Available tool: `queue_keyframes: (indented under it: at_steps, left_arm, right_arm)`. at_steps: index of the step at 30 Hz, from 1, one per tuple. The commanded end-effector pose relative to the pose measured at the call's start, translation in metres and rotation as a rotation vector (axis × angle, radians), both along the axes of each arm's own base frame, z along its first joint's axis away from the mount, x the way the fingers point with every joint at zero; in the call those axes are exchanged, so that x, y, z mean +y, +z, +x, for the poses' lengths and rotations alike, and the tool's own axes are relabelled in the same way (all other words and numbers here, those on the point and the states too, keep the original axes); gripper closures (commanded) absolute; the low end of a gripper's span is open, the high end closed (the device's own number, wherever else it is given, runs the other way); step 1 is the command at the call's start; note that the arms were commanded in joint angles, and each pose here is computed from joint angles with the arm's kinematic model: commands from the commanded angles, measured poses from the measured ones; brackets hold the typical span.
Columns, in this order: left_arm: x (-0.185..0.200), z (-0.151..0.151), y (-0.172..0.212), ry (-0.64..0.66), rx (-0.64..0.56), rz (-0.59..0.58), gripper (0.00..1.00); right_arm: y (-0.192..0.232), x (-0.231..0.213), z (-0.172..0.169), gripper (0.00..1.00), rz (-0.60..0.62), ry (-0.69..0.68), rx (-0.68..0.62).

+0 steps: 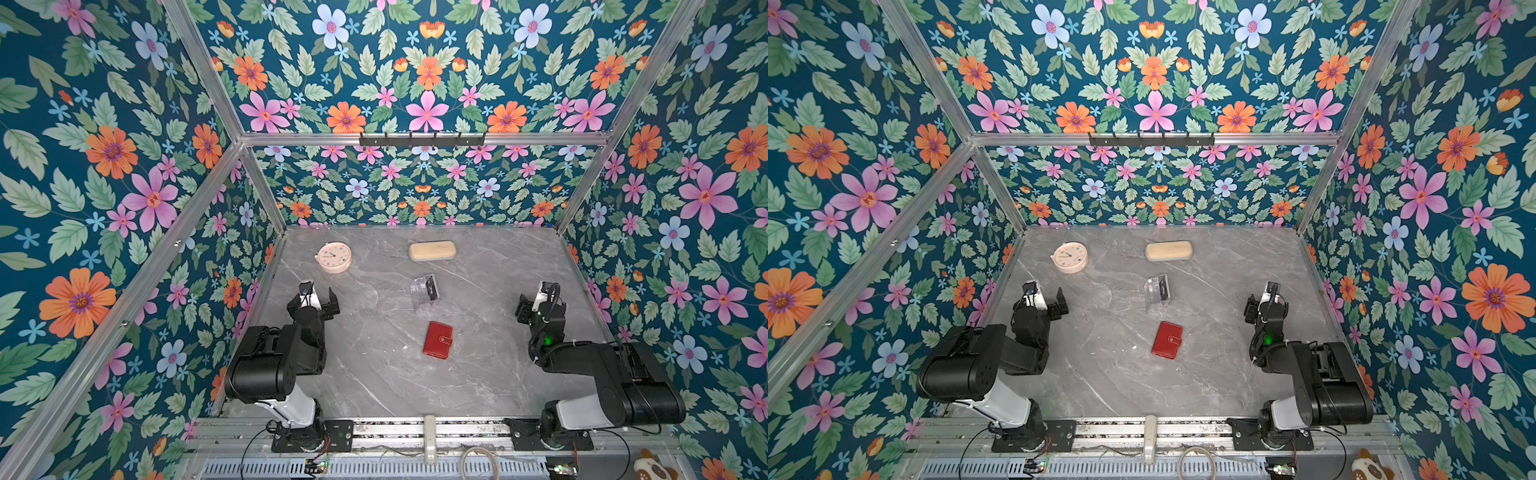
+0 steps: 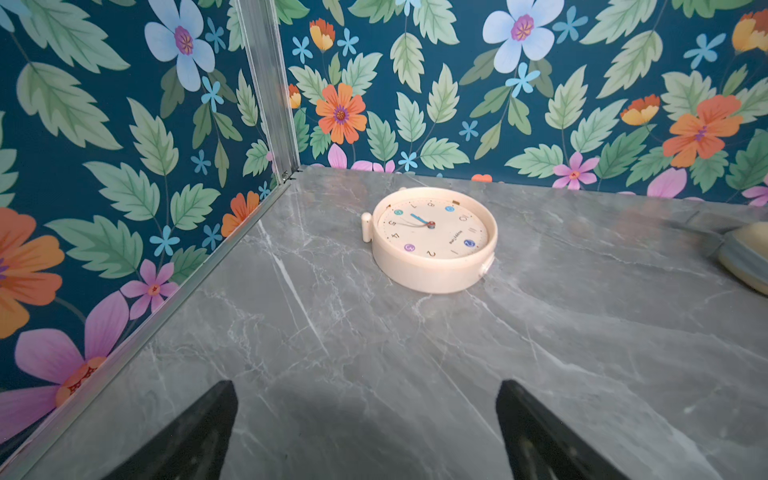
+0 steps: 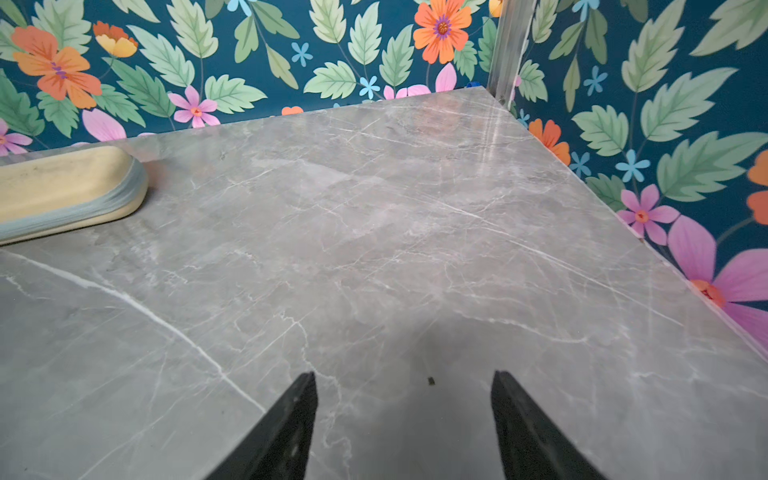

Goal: Put the credit cards into the card holder

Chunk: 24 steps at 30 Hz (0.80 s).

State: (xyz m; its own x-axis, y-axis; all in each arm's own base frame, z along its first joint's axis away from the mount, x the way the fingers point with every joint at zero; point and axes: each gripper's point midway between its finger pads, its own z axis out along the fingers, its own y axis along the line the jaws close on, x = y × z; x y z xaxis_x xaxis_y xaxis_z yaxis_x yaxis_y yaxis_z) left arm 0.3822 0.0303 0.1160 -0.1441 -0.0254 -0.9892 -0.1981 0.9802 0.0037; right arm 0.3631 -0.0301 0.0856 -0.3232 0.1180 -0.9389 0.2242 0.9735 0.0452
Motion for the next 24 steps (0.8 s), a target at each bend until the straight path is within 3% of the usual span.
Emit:
queue_keyframes:
  at_steps: [1,4,5,24]
  left_arm:
    - [0.0052,0.0002,-0.0032,0.034,0.014,-0.001,0.00]
    - [0.0049,0.0005,-0.0027,0.033,0.013,-0.004,0.00]
    - [0.0049,0.0001,-0.0031,0.033,0.014,-0.004,0.00]
    - [0.0049,0.0003,-0.0034,0.034,0.016,-0.002,0.00]
  right_arm:
    - [0.0139,0.0020,0.0091,0.26,-0.010,0.015,-0.031]
    - [0.0158,0.0012,0.0100,0.11,-0.017,0.015,-0.053]
    - [0.0145,0.0013,0.0095,0.02,-0.011,0.014,-0.042]
    - [0.0159,0.0013,0.0099,0.01,-0.014,0.015,-0.052]
